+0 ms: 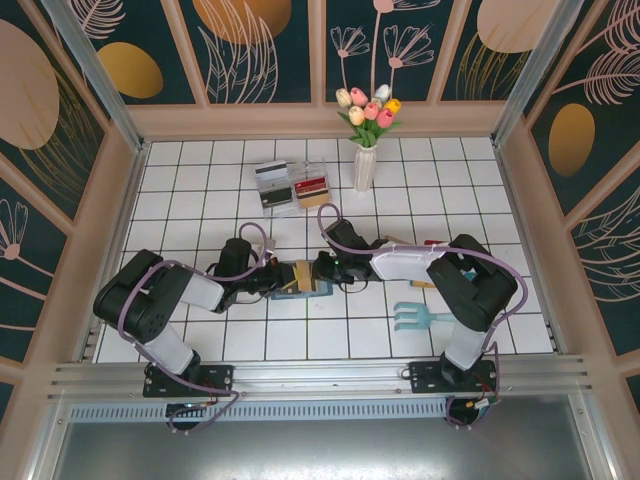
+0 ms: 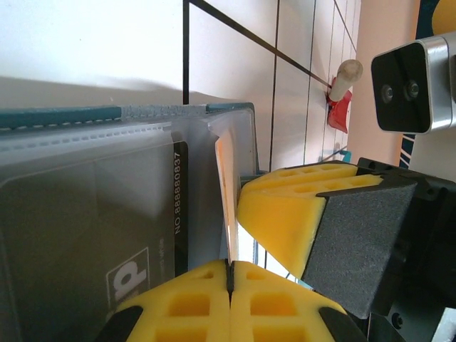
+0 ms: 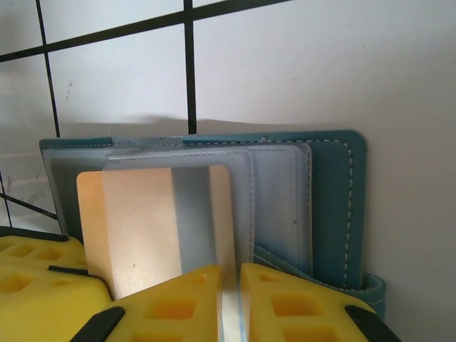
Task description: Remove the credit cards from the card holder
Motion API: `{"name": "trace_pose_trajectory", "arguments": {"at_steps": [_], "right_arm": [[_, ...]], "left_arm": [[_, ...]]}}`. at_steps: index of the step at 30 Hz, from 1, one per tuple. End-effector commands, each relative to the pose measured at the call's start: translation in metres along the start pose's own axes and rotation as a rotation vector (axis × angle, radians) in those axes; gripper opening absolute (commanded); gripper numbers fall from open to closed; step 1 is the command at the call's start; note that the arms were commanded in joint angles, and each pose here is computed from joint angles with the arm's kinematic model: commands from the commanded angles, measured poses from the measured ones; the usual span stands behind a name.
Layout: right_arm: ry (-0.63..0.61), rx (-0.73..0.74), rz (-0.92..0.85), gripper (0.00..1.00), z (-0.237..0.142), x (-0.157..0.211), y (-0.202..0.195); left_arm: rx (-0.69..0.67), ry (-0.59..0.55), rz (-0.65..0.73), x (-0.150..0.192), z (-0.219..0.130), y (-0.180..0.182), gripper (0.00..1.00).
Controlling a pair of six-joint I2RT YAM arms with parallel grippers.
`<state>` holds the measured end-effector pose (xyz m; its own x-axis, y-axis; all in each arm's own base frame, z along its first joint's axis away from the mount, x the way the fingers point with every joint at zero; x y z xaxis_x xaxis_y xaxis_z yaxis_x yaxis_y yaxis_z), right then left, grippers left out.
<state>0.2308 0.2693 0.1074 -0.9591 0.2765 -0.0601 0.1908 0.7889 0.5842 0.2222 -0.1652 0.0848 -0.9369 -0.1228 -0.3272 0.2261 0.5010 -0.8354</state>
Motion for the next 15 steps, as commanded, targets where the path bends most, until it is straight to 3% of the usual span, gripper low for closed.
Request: {"name": "trace_pose_trajectory", "arguments": {"at_steps": [1,7,15], "right_arm": [[0.000,0.160,0.021,0.18,0.009,0.004,-0.024],[-0.001,0.165,0.022,0.18,0.009,0.004,-0.025],[-0.009,0.150,0.017,0.18,0.006,0.003,-0.020]], "left_arm": [[0.008,0.000,0.043,0.001,-0.004,-0.005,0.06],[-0.020,0.008,0.050,0.003,-0.006,-0.003,0.00],[-0.137,0.039,0.093,0.002,-0.017,-0.005,0.00]]}}
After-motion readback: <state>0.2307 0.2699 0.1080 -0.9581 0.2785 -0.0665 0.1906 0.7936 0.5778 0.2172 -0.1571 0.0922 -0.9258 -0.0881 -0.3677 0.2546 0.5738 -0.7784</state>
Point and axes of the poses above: each hand's point on the last joint's axis, 136 mm out from that joint toward the fingers, its own z axis out along the fingers, its own y axis along the line the jaws close on, x = y × z, the point moved 10 cm from there along -z, back along the fingers, and after that the axes turned 15 degrees about z, right-handed, at the moved point
